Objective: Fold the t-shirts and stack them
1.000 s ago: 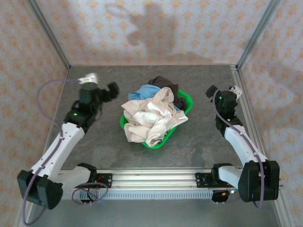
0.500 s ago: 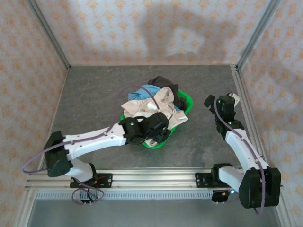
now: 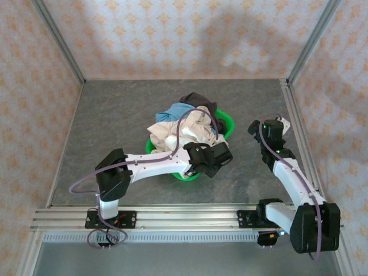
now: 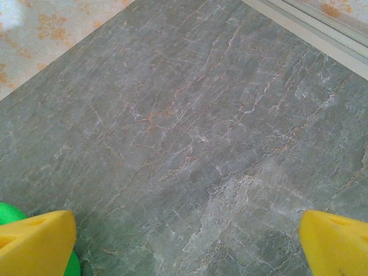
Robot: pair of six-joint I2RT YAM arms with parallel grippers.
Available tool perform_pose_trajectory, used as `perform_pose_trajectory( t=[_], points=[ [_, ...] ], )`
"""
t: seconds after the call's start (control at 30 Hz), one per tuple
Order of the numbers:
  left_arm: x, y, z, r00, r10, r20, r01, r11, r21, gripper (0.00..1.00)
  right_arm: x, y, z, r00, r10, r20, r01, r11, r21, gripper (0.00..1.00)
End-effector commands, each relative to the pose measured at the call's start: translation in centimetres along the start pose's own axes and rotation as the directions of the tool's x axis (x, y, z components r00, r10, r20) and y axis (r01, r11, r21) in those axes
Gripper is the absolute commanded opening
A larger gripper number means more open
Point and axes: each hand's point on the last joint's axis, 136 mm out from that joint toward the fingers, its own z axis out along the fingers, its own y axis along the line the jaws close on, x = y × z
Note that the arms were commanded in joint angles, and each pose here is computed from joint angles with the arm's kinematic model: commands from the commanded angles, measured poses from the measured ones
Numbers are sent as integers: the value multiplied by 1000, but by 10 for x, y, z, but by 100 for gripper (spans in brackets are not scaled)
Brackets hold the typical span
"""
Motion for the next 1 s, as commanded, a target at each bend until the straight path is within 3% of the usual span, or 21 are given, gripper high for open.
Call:
perform_pose_trajectory(
  t=[0.0,0.1,0.23,0.37,0.5,0.57,0.77,0.97],
  points=[
    [7,24,10,998,-39,-50,35,996,-77,47,2,-9,0,1000,9,11,-10,999,34,99],
    [11,35,16,997,-47,-61,41,993,-107,41,2,-11,1,1000,9,11,-9,999,39,99],
    [14,59,15,996,-73,-60,62,984,-165,21,1,-10,0,1000,12,14,-13,999,37,99],
    [19,113,8,991,-133,-33,120,960,-252,0,2,-11,0,1000,12,14,-12,999,39,99],
    [21,193,-2,987,-161,-20,137,894,-427,0,0,-13,0,1000,13,21,-14,999,48,99],
    [19,239,-11,984,-176,5,151,828,-540,0,1,-16,0,1000,11,26,-13,998,58,99],
    [16,342,-2,949,-314,25,271,772,-576,0,1,-20,-1,1000,9,29,-11,997,80,99],
    [20,412,17,954,-292,-72,175,732,-659,0,-1,-21,-3,999,11,38,-14,997,81,99]
  ],
)
